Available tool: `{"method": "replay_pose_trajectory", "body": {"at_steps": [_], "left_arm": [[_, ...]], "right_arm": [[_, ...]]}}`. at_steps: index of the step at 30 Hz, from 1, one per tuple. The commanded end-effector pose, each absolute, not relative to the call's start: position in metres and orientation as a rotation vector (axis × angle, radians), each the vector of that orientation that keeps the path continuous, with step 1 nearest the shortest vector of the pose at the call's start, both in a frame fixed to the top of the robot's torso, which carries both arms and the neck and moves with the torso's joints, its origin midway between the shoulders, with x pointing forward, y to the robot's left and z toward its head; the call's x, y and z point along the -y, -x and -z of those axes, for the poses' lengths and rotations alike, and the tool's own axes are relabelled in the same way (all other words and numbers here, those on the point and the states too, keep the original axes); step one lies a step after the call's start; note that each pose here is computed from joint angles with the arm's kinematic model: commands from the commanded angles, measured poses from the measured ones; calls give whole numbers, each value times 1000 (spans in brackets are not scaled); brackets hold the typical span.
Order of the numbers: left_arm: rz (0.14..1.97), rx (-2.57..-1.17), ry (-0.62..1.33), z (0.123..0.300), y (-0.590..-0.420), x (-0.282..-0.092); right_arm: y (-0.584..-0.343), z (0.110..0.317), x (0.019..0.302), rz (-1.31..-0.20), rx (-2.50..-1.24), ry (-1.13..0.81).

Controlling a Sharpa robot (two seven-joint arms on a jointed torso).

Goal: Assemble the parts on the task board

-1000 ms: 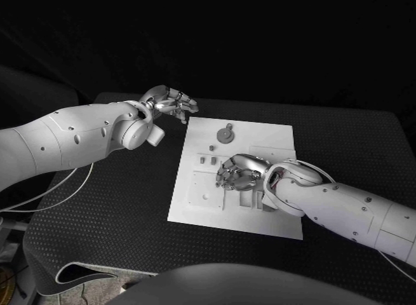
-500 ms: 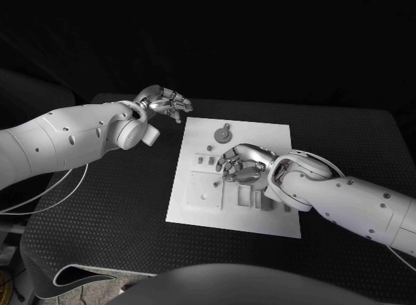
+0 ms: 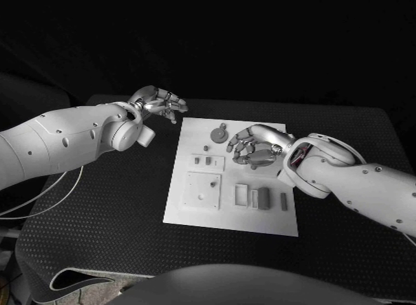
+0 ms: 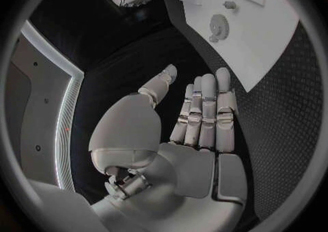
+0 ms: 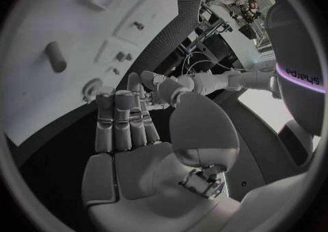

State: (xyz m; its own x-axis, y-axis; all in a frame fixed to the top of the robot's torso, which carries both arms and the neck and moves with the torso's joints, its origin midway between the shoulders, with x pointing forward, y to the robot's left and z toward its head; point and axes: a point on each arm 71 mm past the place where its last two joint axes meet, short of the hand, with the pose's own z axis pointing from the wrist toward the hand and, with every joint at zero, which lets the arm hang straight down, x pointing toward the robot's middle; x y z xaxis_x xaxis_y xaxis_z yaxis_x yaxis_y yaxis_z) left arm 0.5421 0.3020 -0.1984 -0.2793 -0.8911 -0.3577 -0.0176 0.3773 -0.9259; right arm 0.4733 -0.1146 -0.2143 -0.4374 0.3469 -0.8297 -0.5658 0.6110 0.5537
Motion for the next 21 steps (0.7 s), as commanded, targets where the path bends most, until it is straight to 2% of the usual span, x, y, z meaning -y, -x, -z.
{"method": "replay_pose_trajectory", "body": {"at_steps": [1, 8, 21], "left_arm": [[1094, -1617, 821, 197, -541, -301], [1093, -1618, 820, 197, -541, -302], [1093, -1622, 818, 198, -541, -302]], "right_arm": [[-475, 209, 126, -992, -1694, 195], [-480, 208, 157, -848, -1641, 286], [-486, 215, 165, -677, -1613, 440]]}}
